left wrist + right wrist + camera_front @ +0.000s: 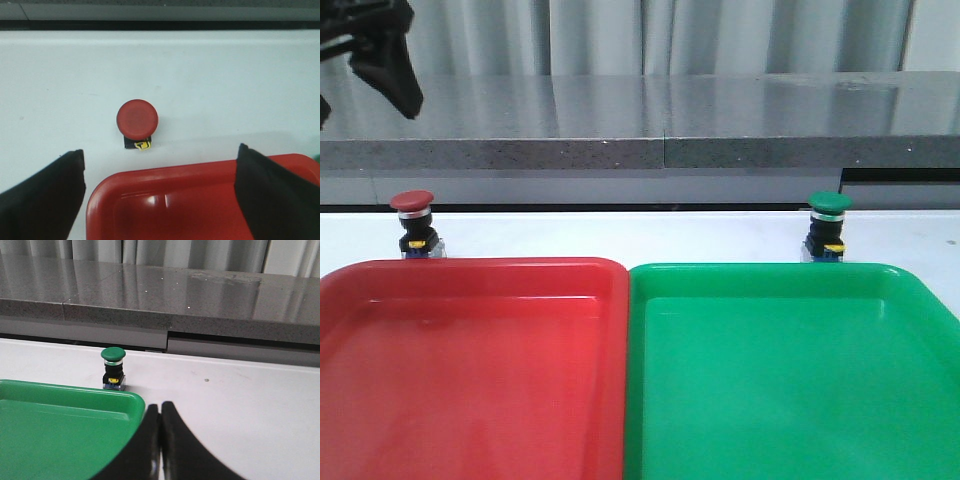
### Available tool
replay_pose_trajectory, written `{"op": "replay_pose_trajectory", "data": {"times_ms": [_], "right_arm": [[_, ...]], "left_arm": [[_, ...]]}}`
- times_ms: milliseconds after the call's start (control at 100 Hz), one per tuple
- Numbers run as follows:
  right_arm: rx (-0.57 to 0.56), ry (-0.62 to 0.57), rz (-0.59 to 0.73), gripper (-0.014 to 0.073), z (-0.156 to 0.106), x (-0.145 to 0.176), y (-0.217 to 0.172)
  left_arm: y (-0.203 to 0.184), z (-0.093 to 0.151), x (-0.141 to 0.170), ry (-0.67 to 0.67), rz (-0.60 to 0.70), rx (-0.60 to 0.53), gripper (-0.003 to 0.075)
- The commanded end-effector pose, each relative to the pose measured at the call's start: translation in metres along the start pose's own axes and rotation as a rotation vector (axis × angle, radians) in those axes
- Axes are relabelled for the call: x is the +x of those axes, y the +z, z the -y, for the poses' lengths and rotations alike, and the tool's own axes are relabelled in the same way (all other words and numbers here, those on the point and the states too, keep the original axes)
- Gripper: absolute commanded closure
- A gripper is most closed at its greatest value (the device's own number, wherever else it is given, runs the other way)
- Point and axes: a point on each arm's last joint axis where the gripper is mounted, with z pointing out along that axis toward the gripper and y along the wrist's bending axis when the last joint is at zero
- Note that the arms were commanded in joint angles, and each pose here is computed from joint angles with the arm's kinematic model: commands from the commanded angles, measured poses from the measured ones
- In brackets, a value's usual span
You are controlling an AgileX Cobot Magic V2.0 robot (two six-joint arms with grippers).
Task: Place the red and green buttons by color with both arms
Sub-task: 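Move the left gripper down over the red push-button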
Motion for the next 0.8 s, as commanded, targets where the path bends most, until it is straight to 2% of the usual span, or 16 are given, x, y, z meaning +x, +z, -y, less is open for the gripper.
{"op": "replay_pose_trajectory", "data": {"times_ms": [0, 330, 790], "right_arm": [[0.016, -0.014, 0.104, 0.0662, 0.001, -0.012, -0.003], [0.016, -0.014, 0.104, 0.0662, 0.001, -0.012, -0.003], [0.016, -0.014, 0.104, 0.0662, 0.001, -0.012, -0.003]], "left_arm": [[0.000, 0.006, -0.022, 0.006, 0.096, 0.018, 0.0146], [0.053, 0.002, -0.026, 0.032, 0.031, -0.011, 0.0146], [0.087, 0.000, -0.021, 0.030, 0.040, -0.015, 0.0154]]}}
